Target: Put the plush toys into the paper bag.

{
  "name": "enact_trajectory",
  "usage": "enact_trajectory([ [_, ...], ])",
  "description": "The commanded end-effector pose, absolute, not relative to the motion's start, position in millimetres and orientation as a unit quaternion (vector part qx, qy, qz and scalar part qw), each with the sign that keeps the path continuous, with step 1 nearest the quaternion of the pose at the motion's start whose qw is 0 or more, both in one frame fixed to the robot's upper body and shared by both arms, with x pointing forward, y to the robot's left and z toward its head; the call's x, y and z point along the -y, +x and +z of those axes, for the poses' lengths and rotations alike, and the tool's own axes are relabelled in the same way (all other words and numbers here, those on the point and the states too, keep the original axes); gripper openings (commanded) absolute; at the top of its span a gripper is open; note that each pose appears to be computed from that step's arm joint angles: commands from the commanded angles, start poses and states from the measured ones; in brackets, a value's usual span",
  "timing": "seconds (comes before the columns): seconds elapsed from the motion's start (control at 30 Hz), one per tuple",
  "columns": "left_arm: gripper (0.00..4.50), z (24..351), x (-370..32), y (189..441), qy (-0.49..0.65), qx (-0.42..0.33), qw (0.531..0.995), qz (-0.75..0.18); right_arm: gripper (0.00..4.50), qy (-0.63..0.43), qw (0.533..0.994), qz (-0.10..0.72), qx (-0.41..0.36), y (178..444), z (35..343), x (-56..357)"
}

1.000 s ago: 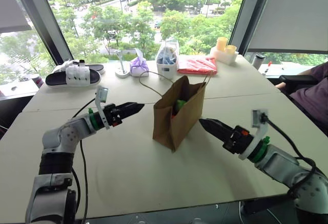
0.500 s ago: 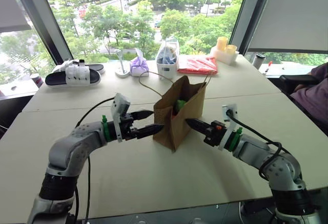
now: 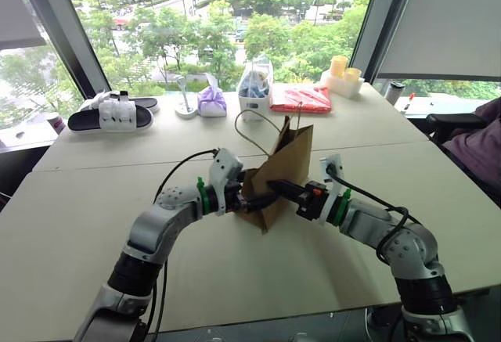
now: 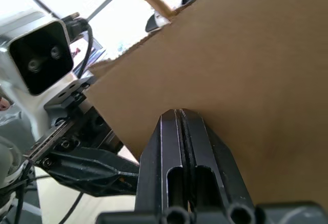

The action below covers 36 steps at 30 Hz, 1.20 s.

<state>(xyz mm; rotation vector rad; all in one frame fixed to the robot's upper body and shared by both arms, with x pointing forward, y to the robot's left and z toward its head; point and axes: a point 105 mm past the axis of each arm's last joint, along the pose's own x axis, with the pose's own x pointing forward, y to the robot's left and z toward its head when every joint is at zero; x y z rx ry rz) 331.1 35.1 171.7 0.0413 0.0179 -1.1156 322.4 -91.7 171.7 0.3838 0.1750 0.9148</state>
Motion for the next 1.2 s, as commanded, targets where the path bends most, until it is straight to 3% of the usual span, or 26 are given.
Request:
enact_trajectory([
  [0.03, 2.35, 178.4, -35.9, 338.1, 0.031, 0.009, 0.861, -0.507, 0.00, 0.192, 0.858, 0.473, -0.050, 306.6, 191.5, 88.1],
  [0.2, 0.03, 182.1, -38.4, 344.1, 0.031, 0.018, 0.868, -0.495, 0.00, 0.218, 0.851, 0.478, -0.015, 284.0, 210.8, 113.7],
  [0.4, 0.03, 200.8, -36.7, 346.2, 0.010, 0.050, 0.854, -0.517, 0.00, 0.219, 0.859, 0.462, -0.014, 263.7, 214.0, 138.6],
  [0.5, 0.03, 220.8, -39.3, 338.9, 0.017, 0.079, 0.793, -0.604, 0.00, 0.220, 0.877, 0.426, -0.026, 259.1, 206.1, 158.0],
  [0.73, 0.03, 210.3, -53.0, 373.2, 0.103, 0.023, 0.723, -0.683, 0.00, 0.221, 0.889, 0.398, -0.049, 248.0, 190.5, 168.8],
  [0.93, 0.03, 193.6, -47.1, 387.0, 0.149, -0.011, 0.711, -0.687, 0.00, 0.228, 0.892, 0.387, -0.055, 238.4, 182.5, 165.4],
  [1.03, 0.77, 190.1, -46.3, 391.2, 0.163, -0.011, 0.717, -0.678, 0.00, 0.227, 0.893, 0.383, -0.057, 237.5, 179.8, 163.3],
  [1.2, 3.13, 192.8, -54.7, 397.9, 0.178, 0.001, 0.735, -0.655, 0.00, 0.222, 0.889, 0.394, -0.068, 241.8, 175.2, 157.6],
])
